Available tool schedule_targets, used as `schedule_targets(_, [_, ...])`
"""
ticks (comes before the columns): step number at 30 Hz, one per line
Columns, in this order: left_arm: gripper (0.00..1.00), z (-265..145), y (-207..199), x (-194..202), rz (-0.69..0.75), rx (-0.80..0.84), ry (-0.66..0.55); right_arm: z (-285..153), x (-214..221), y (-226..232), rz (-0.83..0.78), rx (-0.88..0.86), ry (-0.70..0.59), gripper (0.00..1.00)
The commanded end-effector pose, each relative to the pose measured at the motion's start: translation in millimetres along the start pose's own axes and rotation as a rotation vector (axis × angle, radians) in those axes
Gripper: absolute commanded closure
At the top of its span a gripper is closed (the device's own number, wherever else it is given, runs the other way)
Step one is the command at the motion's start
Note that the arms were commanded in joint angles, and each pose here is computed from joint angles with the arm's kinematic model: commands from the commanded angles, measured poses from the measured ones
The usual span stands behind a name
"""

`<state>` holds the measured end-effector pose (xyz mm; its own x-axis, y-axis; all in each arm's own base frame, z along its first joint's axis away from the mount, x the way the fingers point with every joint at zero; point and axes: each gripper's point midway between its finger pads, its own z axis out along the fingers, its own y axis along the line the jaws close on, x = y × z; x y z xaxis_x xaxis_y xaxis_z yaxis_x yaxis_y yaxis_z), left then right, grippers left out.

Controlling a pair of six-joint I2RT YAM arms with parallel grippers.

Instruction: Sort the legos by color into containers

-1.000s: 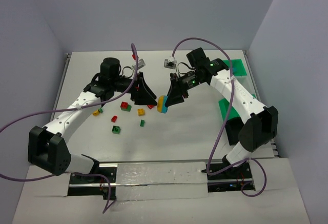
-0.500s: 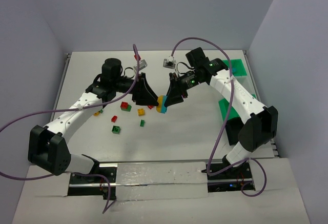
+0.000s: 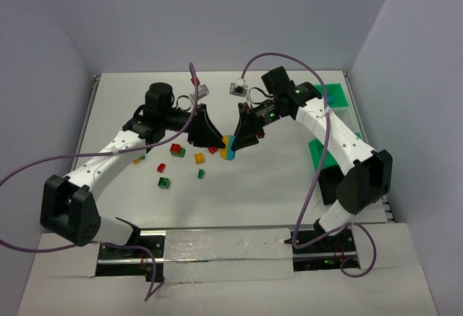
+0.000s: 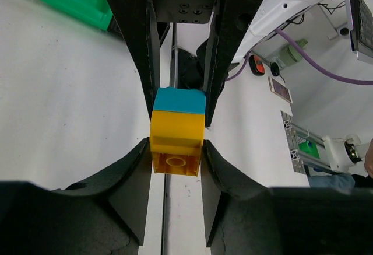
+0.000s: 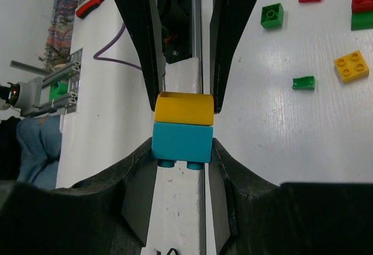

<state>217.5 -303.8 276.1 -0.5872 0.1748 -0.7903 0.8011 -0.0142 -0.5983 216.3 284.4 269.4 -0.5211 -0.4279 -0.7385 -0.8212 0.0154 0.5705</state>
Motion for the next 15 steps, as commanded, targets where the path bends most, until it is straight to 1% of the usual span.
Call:
schedule_targets(1, [0.86, 1.5, -6.8, -3.0, 0.029, 0.035, -0.003, -2.5, -19.1, 6.3, -0.091, 0.002, -0.037, 1.0])
schedule_targets(2, [0.95, -0.2, -5.2, -3.9, 0.023, 0.027, -0.007, -2.7, -18.1, 5.5, -0.091, 0.006, -0.035, 1.0])
schedule_targets(3, [1.0, -2.6, -2.8, -5.7, 0.019, 0.017, -0.016, -2.8, -16.8, 5.1, -0.093, 0.01, -0.033, 1.0])
schedule_targets(7, [1.0, -24.2, 11.3, -18.6, 0.022, -0.037, -0.074, -5.2, -8.8, 1.3, -0.086, 0.028, -0.024, 1.0])
schedule_targets(8, [1.0, -25.9, 12.2, -18.8, 0.019, -0.041, -0.076, -5.9, -7.4, 0.7, -0.086, 0.032, -0.023, 1.0])
schedule_targets(13, [1.0, -59.6, 30.0, -25.4, 0.041, -0.135, -0.104, -19.2, 4.2, -9.1, -0.059, 0.07, -0.011, 1.0])
schedule_targets(15, [1.0, -70.5, 35.6, -27.2, 0.044, -0.165, -0.115, -29.8, 9.0, -18.1, -0.04, 0.099, -0.014, 1.0])
